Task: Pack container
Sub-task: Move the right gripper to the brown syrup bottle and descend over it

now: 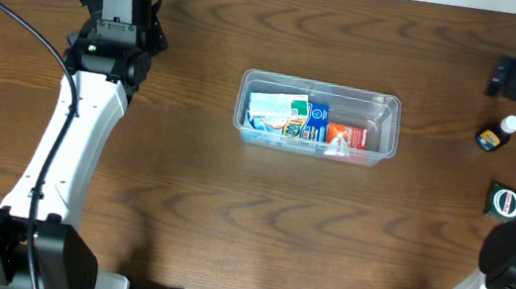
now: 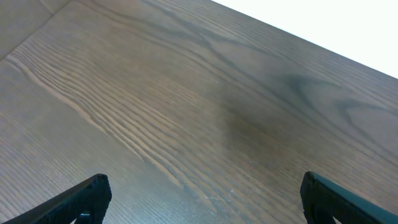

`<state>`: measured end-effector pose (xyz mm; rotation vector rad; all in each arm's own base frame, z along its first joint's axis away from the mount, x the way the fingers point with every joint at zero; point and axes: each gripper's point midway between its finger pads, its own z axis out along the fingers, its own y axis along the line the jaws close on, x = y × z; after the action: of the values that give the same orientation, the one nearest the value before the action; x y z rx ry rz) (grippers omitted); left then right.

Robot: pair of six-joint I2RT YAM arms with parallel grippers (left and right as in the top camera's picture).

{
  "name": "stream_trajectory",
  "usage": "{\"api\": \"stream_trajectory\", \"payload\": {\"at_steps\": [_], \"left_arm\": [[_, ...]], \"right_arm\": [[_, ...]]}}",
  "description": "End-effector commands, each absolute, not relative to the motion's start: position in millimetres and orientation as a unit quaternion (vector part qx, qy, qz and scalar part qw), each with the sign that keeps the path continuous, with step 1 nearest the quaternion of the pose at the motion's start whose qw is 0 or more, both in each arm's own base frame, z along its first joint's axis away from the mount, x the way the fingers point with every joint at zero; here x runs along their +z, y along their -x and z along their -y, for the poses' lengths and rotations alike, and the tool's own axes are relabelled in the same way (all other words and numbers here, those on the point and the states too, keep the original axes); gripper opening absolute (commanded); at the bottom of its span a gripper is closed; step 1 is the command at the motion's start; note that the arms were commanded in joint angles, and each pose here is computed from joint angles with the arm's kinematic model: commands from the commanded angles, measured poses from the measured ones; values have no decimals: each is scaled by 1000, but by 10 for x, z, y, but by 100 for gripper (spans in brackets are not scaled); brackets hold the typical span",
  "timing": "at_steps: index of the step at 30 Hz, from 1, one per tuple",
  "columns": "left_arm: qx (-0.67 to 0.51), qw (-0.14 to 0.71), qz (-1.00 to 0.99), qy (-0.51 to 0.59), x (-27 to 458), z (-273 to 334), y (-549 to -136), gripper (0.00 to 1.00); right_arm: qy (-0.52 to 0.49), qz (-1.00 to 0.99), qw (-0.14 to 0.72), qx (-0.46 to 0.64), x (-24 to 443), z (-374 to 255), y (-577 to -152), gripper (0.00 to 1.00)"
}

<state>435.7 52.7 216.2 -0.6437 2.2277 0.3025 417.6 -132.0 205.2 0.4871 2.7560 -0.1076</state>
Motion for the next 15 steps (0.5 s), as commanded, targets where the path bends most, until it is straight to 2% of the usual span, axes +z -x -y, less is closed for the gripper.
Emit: {"api": "stream_trajectory", "payload": {"at_steps": [1, 10, 15], "left_arm": [[122, 393, -873, 262, 2174, -560, -4358, 98], [122, 393, -873, 262, 2174, -560, -4358, 98], [122, 393, -873, 262, 2174, -560, -4358, 98]], "right_arm": [[-145, -972, 180, -40, 2098, 1495, -4141, 99], [-105, -978, 176, -37, 2009, 1663, -4130, 99], [-97, -982, 156, -34, 1820, 1696, -4164, 92]]}}
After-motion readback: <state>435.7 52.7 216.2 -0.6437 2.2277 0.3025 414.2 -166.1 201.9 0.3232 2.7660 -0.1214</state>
